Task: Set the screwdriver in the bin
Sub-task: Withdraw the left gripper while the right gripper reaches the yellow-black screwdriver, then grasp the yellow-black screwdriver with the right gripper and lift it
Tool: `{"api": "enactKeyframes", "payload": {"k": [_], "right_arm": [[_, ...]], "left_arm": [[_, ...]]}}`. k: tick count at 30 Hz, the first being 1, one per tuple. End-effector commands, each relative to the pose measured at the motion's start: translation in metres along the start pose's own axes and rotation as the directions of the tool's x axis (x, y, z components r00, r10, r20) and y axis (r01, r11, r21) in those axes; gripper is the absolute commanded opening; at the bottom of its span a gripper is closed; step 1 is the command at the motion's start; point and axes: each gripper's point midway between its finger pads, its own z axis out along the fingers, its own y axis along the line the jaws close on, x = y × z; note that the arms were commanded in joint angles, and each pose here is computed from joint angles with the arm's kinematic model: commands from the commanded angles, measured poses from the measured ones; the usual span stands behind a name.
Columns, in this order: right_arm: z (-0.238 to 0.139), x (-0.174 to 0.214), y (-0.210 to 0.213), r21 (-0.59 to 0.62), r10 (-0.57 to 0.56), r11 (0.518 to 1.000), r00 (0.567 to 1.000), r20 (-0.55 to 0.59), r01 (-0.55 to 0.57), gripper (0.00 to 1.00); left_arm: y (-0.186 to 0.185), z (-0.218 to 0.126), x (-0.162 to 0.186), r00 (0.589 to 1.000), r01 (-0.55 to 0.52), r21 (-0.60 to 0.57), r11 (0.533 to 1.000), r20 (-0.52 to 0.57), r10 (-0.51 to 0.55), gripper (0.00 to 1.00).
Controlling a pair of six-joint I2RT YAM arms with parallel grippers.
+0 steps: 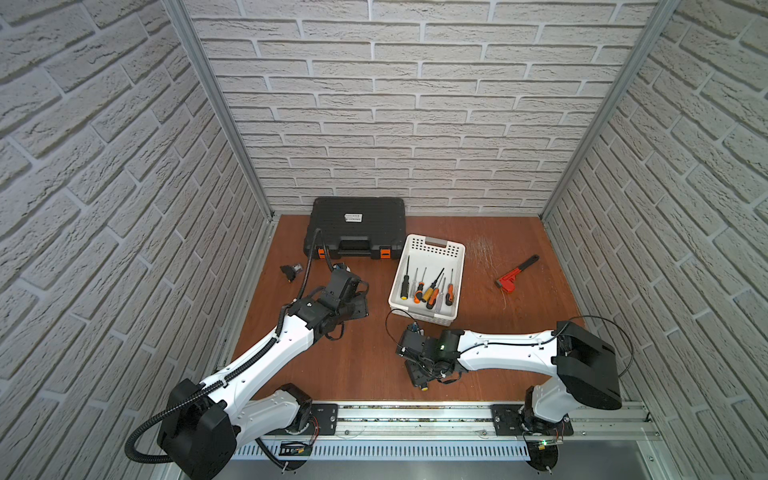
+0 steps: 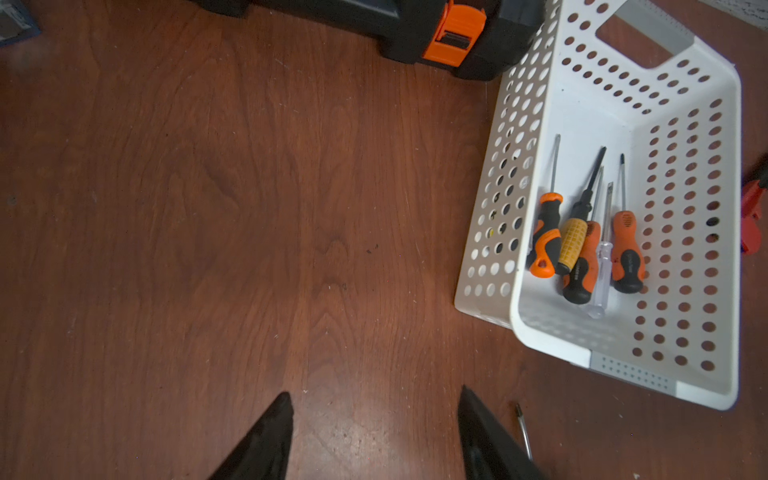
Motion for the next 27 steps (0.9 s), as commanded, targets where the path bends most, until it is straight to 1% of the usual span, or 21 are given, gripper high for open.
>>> {"api": "enactKeyframes", "payload": {"k": [1, 4, 9, 17, 21, 26, 27], "right_arm": [[0.004, -0.005, 0.005, -0.025, 0.044, 0.999, 0.999, 0.001, -0.044, 0.63], [0.011, -0.003, 0.003, -0.030, 0.062, 0.998, 0.998, -0.018, -0.062, 0.60], [0.016, -0.001, 0.004, -0.027, 0.057, 0.998, 0.998, -0.036, -0.058, 0.54], [0.022, 0.006, 0.000, 0.007, 0.058, 0.998, 0.995, -0.085, -0.057, 0.40], [0.020, 0.012, -0.004, 0.015, 0.054, 0.999, 0.994, -0.099, -0.053, 0.29], [0.016, 0.014, -0.009, 0.007, 0.050, 0.999, 0.994, -0.093, -0.050, 0.19], [0.014, 0.014, -0.010, 0.006, 0.047, 0.999, 0.994, -0.094, -0.047, 0.14]], "left_arm": [[0.002, -0.003, -0.009, 0.999, 0.017, -0.003, 1.000, 0.041, -0.017, 0.64], [0.003, 0.000, -0.007, 0.999, 0.025, -0.006, 1.000, 0.035, -0.025, 0.64], [0.003, 0.000, -0.009, 0.999, 0.031, -0.012, 0.999, 0.030, -0.031, 0.64], [0.007, -0.003, -0.011, 0.999, 0.036, -0.023, 0.999, 0.038, -0.035, 0.63], [0.011, -0.006, -0.012, 0.998, 0.039, -0.032, 0.999, 0.045, -0.038, 0.63], [0.013, -0.004, -0.011, 0.998, 0.047, -0.033, 0.998, 0.049, -0.046, 0.63], [0.014, -0.004, -0.011, 0.998, 0.047, -0.033, 0.998, 0.050, -0.046, 0.63]]}}
